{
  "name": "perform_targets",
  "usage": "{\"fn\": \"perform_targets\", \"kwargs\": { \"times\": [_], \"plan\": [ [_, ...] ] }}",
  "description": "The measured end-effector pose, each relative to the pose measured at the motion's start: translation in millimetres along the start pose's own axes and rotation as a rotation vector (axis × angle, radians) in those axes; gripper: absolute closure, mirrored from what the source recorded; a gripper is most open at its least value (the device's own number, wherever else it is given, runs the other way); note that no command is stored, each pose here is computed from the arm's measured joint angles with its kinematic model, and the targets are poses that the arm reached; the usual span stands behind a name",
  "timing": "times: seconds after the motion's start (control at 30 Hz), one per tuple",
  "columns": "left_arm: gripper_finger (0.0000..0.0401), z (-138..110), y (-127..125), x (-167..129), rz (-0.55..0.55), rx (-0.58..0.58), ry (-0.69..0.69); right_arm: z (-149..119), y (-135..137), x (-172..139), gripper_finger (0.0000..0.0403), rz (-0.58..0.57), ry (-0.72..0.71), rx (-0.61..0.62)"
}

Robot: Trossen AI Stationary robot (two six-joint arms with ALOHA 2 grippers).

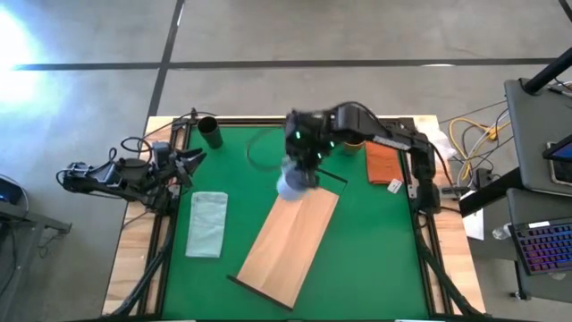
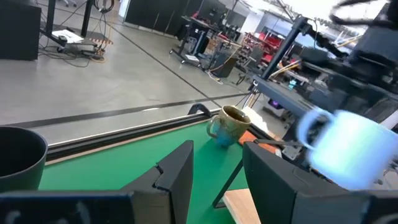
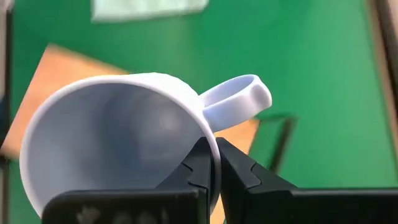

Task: Stack small to large cups/mugs on shelf
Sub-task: Put the blue mug on the shelf

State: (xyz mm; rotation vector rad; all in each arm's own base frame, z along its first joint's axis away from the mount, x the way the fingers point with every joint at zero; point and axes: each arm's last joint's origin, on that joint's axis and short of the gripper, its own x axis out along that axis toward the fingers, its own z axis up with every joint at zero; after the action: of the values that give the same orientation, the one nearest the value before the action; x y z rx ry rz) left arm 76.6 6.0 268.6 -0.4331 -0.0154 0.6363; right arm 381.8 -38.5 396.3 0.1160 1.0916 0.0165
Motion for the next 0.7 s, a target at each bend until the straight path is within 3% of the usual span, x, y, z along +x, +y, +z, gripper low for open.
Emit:
{"fn": "perform_targets", "kwargs": {
  "times": [0.13,0.27,0.47,0.7],
  "plan": [
    [0.0276,-1,-1,2,0.005,0.012,0.009,-10,37,9,0.0394,-0.02,0.119,-0.119],
    [0.0276,-3,-3,4,0.012,0.028,0.022,-10,53,38,0.0394,-0.098,0.182,-0.296],
    [0.0276,-8,-8,8,-0.027,0.051,0.074,-23,50,80,0.0394,-0.051,0.378,-0.524],
    [0.0276,-12,-12,13,-0.049,0.074,0.122,-24,40,111,0.0394,0.029,0.324,-0.596]
  ]
}}
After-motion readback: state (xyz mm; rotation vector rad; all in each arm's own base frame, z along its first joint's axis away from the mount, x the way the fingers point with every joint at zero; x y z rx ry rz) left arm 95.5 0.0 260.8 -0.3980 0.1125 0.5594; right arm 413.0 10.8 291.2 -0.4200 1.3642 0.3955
